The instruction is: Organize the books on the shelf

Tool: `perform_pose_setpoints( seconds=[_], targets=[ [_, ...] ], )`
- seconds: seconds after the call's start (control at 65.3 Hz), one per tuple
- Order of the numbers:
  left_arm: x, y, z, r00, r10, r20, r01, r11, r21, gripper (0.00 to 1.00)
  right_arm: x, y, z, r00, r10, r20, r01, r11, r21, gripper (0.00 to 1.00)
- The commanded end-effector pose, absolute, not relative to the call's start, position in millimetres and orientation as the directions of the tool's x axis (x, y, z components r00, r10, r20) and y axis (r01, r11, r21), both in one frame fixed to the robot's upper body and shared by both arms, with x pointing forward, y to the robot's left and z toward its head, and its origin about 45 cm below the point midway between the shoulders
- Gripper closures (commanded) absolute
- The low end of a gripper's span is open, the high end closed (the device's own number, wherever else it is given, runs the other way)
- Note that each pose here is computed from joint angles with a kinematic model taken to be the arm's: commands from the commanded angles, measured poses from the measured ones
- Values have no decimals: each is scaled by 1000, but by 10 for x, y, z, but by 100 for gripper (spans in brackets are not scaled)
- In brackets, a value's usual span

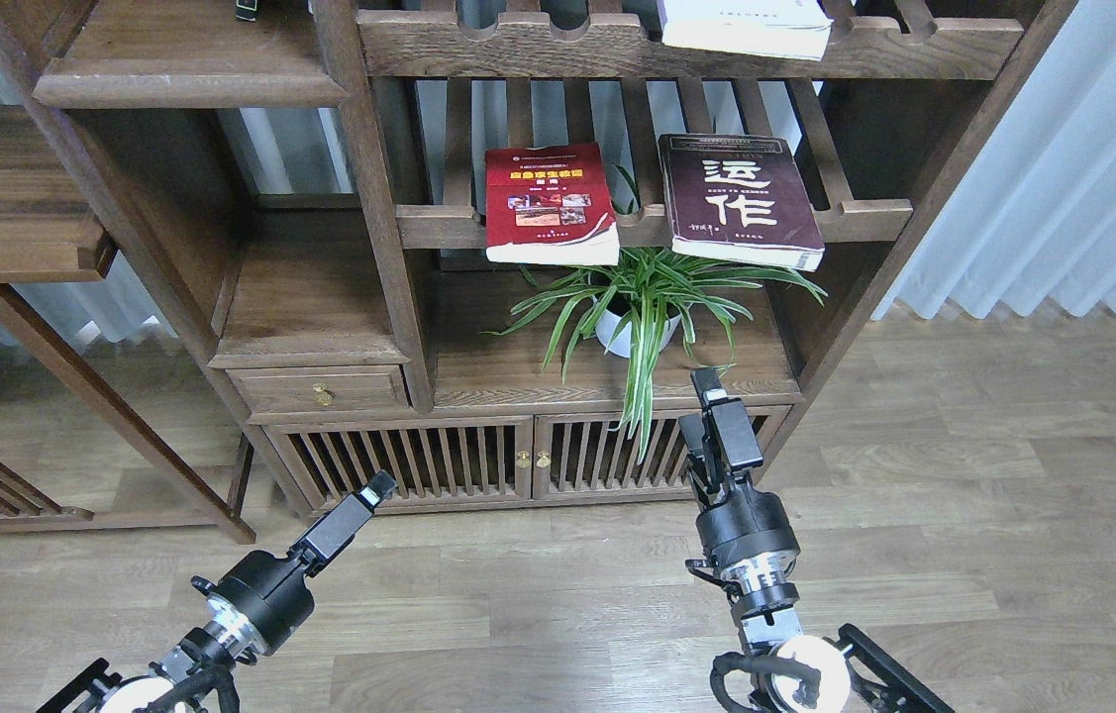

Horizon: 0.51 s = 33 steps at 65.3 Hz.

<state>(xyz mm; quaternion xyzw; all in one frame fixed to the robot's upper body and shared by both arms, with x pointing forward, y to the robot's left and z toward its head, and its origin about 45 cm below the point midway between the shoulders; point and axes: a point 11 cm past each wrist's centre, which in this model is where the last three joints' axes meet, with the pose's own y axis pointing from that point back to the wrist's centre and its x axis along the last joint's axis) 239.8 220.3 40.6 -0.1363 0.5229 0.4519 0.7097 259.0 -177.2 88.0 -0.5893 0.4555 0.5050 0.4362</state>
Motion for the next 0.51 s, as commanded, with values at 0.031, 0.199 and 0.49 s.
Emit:
perform_pose_setpoints(
  seconds=[0.031,0.199,0.49],
  targets=[
    [2401,2200,408,43,496,-867,-786,552,277,0,2548,-1748,785,54,-112,-992,-975,-222,-28,1],
    [2407,2180,413,45,492,-869,-786,554,273,0,2524,-1785,710,33,-126,-991,-977,-214,-5,1],
    [2382,2193,396,37,493,-869,-787,550,278,0,2415,-1891,465,-39,-174,-984,-977,-201,74,1]
  ],
)
